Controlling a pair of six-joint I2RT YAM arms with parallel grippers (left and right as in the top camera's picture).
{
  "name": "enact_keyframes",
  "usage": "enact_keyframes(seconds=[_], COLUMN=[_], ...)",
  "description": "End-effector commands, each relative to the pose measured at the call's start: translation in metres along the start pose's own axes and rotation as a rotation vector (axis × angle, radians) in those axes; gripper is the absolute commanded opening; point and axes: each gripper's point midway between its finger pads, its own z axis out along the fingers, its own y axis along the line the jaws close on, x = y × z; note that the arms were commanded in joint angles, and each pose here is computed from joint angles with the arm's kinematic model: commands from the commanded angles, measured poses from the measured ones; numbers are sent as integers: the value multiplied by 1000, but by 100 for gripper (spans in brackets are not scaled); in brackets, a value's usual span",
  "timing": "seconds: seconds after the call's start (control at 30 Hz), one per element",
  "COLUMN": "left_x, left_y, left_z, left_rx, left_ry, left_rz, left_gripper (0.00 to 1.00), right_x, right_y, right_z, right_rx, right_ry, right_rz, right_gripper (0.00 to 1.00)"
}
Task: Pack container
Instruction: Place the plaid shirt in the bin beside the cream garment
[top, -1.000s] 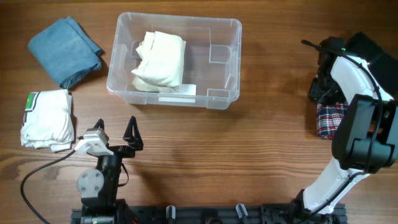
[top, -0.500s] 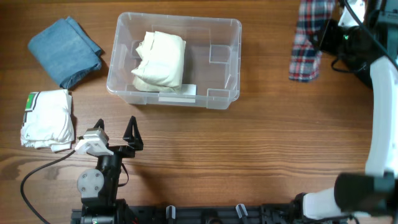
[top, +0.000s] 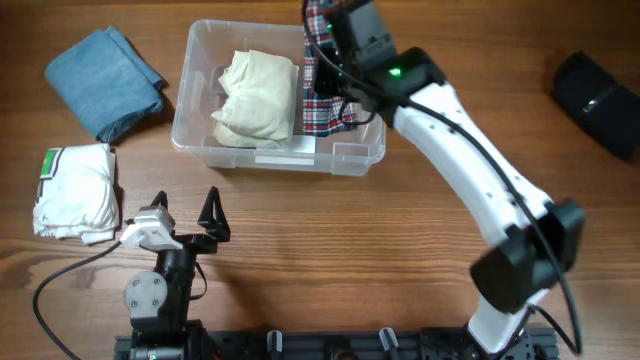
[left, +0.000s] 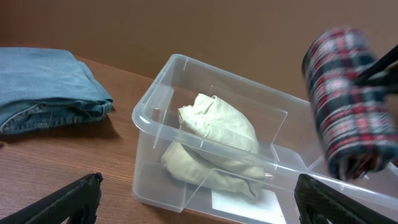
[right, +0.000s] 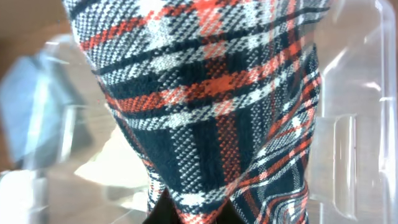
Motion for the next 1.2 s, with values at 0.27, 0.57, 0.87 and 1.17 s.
enact_keyframes(seconds=[0.27,0.57,0.87,1.17], left_x=[1,1,1,1], left_y=[2,2,2,2], left_z=[0,0,0,0], left_rx=[-6,-6,-6,-6], left_ry=[-2,-2,-2,-2], left_rz=[9,9,9,9], left_gripper=[100,100,100,100], right_x=[24,8,-15,46], right_y=[-23,-10,-16,-46], right_z=[58,44,68,136], right_rx=[111,55,125,171], right_ry=[81,35,-79,127], right_rz=[69,-176,-361,-387], right_gripper=[53,63,4,4])
